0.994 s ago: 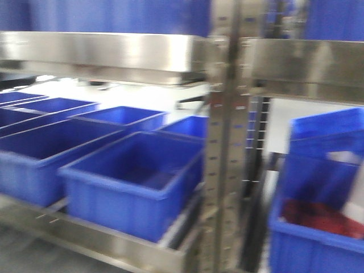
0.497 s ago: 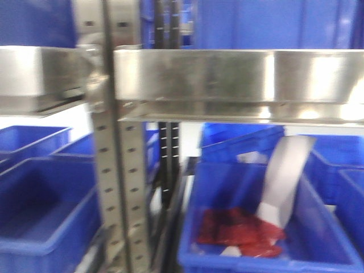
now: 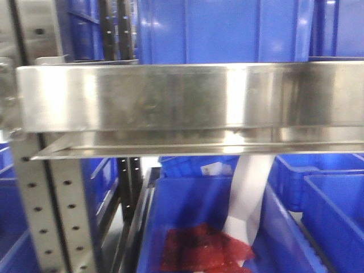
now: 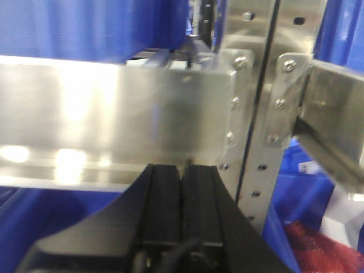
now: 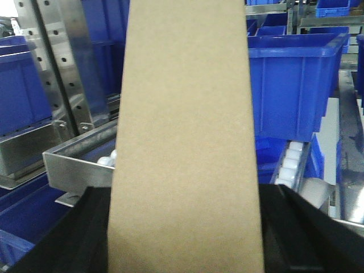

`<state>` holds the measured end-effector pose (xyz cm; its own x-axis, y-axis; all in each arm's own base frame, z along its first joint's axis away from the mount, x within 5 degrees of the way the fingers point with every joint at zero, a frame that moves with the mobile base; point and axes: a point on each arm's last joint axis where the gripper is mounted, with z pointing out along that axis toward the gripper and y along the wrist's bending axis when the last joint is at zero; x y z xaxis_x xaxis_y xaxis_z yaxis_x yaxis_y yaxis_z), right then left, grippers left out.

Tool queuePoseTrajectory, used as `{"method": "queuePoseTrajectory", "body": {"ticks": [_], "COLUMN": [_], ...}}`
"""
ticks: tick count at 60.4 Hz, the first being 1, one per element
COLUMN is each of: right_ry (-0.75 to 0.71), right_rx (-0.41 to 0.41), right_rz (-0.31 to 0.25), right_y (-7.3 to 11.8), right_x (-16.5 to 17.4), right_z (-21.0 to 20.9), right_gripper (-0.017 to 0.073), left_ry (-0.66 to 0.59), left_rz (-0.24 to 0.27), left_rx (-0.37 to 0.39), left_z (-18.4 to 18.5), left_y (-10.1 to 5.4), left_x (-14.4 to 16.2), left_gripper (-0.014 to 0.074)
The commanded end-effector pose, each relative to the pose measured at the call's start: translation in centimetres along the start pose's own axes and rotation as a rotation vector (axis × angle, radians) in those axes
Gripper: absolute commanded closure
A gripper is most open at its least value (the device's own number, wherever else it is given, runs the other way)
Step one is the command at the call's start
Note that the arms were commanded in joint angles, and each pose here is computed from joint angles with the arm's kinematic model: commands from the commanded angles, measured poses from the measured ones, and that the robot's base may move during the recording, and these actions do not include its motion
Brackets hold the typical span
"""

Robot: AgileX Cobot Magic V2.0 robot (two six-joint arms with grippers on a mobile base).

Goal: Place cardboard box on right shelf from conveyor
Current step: 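Position the base facing the shelf, holding the box in the right gripper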

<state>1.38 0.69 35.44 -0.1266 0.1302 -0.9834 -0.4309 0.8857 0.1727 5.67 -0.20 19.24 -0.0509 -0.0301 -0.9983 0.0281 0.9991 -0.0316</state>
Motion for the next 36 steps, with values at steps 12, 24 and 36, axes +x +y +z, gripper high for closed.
{"method": "queuePoseTrajectory", "body": {"ticks": [12, 24, 36], "right_ry": [-0.113, -0.113, -0.113], "right_rx": [-0.015, -0.015, -0.015], "right_rz": [-0.011, -0.011, -0.011], "right_y": [0.28, 0.28, 0.28], "right_x": [-1.63, -1.63, -1.63], "right_z": [-0.16, -0.16, -0.16], "right_gripper": [0.0433, 0.0433, 0.0433], "left_ry": [-0.091, -0.091, -0.091], "left_rz": [-0.006, -0.006, -0.006], "left_rx": [-0.003, -0.003, -0.003], "left_z": [-0.10, -0.10, -0.10], "left_y": [0.04, 0.04, 0.04], "left_x": [-0.57, -0.57, -0.57], "left_gripper": [0.0710, 0.0710, 0.0710]}}
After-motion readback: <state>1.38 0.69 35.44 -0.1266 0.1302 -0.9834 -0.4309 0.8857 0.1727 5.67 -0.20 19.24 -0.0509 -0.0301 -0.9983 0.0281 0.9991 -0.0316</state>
